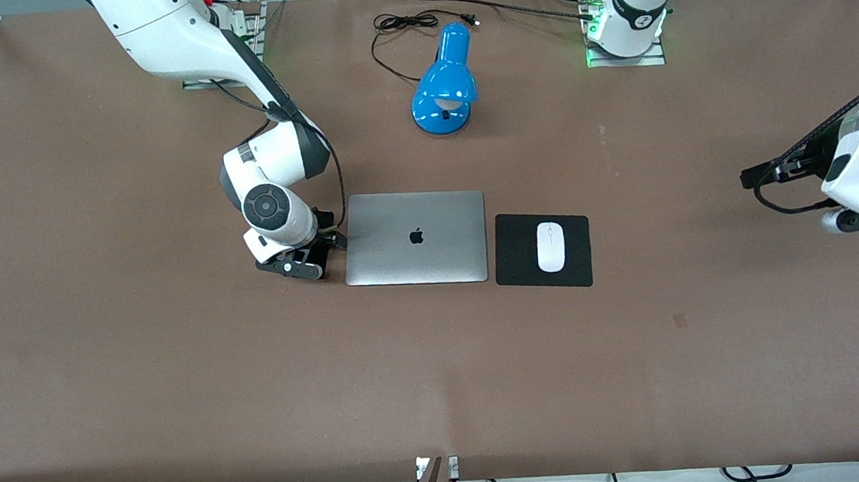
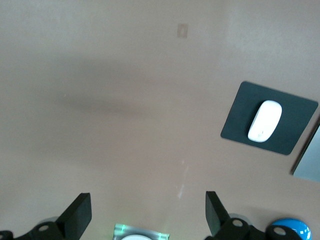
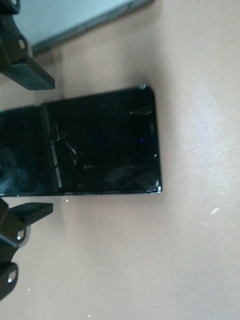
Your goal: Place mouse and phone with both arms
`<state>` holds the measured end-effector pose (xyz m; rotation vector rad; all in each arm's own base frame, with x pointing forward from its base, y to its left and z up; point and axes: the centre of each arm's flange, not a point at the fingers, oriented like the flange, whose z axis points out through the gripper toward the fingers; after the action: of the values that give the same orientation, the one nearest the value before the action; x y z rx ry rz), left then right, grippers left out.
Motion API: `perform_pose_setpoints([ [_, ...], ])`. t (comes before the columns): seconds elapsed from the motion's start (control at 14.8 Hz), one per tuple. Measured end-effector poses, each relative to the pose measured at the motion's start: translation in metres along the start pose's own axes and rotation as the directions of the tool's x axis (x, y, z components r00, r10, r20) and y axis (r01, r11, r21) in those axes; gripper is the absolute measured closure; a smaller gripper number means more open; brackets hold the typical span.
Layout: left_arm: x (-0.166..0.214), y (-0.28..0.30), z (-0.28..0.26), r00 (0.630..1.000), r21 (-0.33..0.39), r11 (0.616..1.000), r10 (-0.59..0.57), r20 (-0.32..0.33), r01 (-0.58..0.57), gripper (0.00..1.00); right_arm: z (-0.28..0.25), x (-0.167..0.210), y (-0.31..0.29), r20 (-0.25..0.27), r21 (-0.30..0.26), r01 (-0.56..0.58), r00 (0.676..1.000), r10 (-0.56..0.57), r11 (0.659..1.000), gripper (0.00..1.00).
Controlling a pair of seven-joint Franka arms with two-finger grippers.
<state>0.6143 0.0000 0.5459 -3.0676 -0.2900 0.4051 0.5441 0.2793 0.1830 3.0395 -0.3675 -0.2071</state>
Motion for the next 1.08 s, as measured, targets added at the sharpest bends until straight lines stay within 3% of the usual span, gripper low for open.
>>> perform_pose_setpoints([
  [0.34, -0.02, -0.01, -0.025, 0.992, 0.021, 0.992, 0.127, -0.01, -0.127, 0.0, -0.099, 0.018, 0.017, -0.081, 0.061, 0.043, 0.996, -0.038, 0.997, 0.0],
  [0.68, -0.06, -0.028, -0.017, 0.982, 0.023, 0.993, 0.116, -0.15, -0.114, 0.0, -0.227, 0.062, 0.062, -0.079, 0.058, 0.125, 0.99, -0.12, 0.99, 0.0],
  [1.08, -0.079, -0.027, -0.021, 0.972, 0.024, 0.992, 0.123, -0.201, -0.121, 0.0, -0.332, 0.082, 0.117, -0.064, 0.058, 0.115, 0.992, -0.111, 0.992, 0.0],
])
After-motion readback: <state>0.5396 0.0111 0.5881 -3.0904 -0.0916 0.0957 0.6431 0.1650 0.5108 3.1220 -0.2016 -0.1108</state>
